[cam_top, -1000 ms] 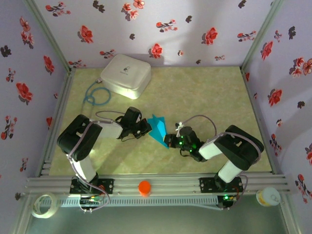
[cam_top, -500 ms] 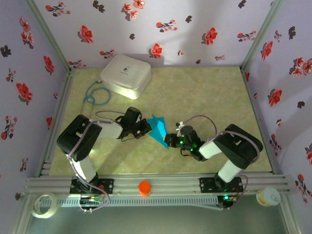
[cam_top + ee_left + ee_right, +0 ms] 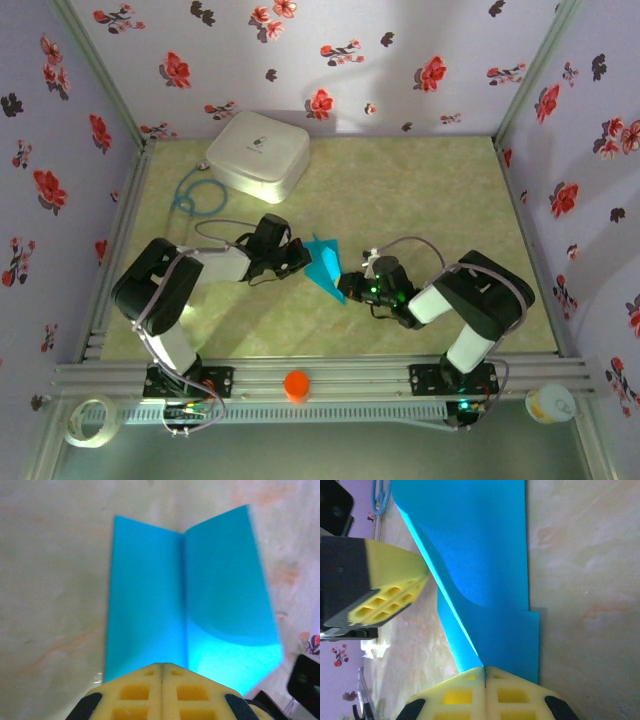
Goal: Fold a paper plane with a square sheet of paper (pick it up from the middle)
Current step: Fourth fold the wing at the center of the table.
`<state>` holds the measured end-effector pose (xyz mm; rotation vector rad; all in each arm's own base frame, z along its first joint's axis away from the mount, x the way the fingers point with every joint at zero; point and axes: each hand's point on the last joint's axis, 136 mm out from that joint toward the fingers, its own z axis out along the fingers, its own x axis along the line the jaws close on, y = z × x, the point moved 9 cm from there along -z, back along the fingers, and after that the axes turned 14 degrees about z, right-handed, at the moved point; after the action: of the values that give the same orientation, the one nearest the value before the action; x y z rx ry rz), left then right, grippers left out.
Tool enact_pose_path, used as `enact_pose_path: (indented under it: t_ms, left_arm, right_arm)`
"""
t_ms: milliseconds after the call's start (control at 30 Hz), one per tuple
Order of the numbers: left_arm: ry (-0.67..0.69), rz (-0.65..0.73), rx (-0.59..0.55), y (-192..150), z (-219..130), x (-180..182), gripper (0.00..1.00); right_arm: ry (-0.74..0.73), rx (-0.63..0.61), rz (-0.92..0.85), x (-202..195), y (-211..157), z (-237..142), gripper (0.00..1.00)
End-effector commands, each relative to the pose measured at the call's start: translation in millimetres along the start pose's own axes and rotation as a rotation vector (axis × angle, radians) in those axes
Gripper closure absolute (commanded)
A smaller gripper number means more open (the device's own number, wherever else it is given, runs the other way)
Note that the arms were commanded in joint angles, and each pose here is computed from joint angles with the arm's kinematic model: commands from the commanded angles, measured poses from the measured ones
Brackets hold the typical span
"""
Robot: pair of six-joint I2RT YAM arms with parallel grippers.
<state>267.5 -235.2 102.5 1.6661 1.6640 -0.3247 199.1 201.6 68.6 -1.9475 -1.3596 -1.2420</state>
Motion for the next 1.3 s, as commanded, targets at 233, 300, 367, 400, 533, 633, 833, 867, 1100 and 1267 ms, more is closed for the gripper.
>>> enact_pose_path:
  t_ms: [233,300,367,400,533,633,833,867,1100,1267]
  left_arm:
    - [-0.222,0.138,-0.02,10,8,-39,1.0]
    - [-0.231,0.146,-0.003,9,13,-42,1.0]
    - [-0.222,0.142,0.009,8,18,-41,1.0]
    - [-0.215,0.135,0.019,7,21,-40,1.0]
    - [-0.195,0.119,0.032,5,29,-35,1.0]
    - [-0.18,0.112,0.033,5,32,-32,1.0]
    - [-0.165,0.108,0.038,5,37,-28,1.0]
    - [-0.161,0.107,0.041,4,38,-27,1.0]
    - [-0.135,0.101,0.044,3,42,-23,1.0]
    - [-0.124,0.1,0.047,4,44,-22,1.0]
  right_arm:
    - [-0.045,0.005,0.08,-16,3,0,1.0]
    - [-0.046,0.006,0.085,-17,3,0,1.0]
    - [-0.047,0.006,0.089,-17,3,0,1.0]
    - [-0.049,0.005,0.092,-18,3,0,1.0]
    - [-0.049,0.004,0.102,-19,4,0,1.0]
    - [-0.052,0.003,0.119,-20,5,0,1.0]
    - [-0.054,0.011,0.14,-22,6,1,1.0]
    - [-0.053,0.013,0.142,-22,6,1,1.0]
    - [-0.053,0.022,0.152,-22,7,2,1.0]
    - [-0.058,0.027,0.162,-24,7,3,1.0]
